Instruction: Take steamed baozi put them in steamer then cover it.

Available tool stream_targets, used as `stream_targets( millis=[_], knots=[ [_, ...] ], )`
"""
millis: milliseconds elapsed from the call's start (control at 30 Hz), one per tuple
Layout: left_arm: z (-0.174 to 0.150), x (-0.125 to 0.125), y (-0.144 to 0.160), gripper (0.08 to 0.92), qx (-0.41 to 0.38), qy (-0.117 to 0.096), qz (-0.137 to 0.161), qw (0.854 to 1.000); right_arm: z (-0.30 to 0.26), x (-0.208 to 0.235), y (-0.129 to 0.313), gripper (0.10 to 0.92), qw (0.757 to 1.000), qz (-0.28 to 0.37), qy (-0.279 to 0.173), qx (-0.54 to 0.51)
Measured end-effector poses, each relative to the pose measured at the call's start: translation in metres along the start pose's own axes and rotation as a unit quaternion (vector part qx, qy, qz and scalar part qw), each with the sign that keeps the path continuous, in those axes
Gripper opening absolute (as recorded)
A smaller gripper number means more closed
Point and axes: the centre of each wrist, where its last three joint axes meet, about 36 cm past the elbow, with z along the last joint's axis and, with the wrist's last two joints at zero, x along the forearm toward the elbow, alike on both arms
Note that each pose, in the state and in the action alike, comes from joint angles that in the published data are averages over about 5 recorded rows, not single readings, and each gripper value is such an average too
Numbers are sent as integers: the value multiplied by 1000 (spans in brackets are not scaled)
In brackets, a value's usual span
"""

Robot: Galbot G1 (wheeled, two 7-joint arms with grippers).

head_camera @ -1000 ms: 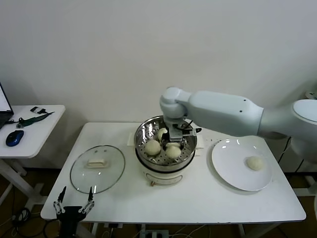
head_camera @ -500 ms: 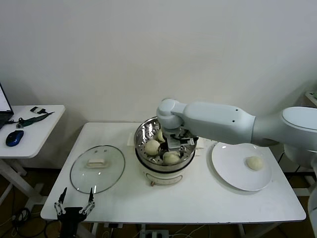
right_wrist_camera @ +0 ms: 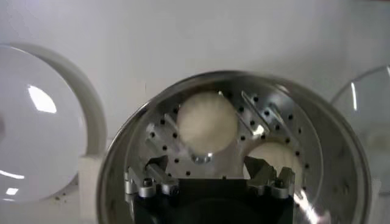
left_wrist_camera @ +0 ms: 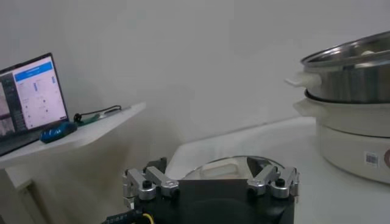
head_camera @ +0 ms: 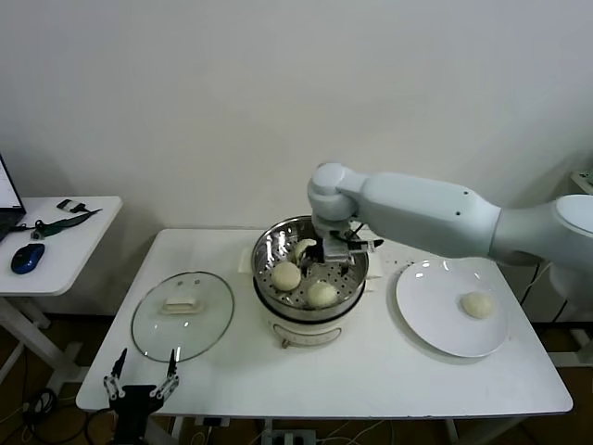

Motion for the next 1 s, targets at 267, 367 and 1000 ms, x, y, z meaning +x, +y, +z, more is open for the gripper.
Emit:
stream_targets(
  millis=[267, 367, 1000],
  knots=[
    [-4, 0, 1, 823, -2, -5, 0, 1000, 39, 27, 79, 823, 985, 35, 26, -168],
    [-5, 0, 1, 823, 0, -6, 0, 1000, 46, 28, 116, 823, 967, 43, 28, -248],
    [-16, -11, -2, 823, 13, -16, -2, 1000, 11, -71, 359, 823, 801, -1, 3, -598]
  ],
)
